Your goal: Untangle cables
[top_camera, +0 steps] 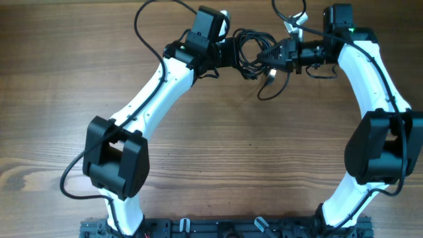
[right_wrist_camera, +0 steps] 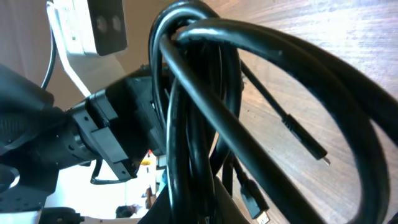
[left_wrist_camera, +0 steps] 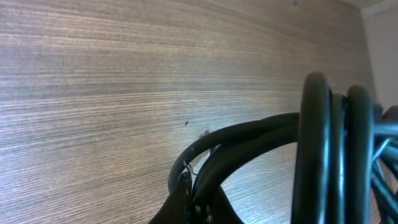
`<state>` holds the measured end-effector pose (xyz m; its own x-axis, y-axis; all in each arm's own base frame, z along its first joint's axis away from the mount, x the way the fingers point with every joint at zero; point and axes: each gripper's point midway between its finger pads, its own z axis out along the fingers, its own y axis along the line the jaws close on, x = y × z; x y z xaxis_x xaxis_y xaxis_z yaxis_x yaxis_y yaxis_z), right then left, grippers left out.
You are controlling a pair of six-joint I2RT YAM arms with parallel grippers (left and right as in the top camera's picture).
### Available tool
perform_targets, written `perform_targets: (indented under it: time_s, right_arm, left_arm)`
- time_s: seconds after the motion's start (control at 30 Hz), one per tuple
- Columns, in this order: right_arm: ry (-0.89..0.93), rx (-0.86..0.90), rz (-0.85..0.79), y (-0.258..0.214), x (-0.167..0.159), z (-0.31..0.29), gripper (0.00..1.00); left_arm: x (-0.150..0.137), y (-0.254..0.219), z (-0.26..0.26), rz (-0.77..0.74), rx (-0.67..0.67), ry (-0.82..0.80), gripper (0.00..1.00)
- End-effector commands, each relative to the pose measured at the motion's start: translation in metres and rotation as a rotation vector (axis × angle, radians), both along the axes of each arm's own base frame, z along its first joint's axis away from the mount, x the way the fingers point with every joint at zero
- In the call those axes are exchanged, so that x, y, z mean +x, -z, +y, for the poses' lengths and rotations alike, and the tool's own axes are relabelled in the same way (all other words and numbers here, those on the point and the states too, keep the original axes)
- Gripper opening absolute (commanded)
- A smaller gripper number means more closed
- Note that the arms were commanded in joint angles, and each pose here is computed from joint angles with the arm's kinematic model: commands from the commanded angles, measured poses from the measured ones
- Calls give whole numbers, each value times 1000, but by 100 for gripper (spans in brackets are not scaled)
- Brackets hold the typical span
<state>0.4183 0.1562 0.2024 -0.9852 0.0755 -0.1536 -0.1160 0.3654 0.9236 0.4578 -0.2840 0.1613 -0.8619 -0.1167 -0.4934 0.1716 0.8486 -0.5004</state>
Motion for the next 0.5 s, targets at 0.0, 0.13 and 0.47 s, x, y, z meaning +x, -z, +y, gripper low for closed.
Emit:
perform_targets:
  time_s: [0.0, 0.13, 0.47]
  right_arm:
    - [88, -103, 24, 10, 15, -11, 4]
    - [265, -355, 77, 45, 36, -43, 5]
    - [312, -363, 61, 44, 47, -47, 4]
  left_arm:
    - [18, 11, 30, 18, 30, -104, 4]
    - [18, 0, 43, 43, -21, -98, 4]
    - [-12, 6, 38, 200, -100, -14, 45]
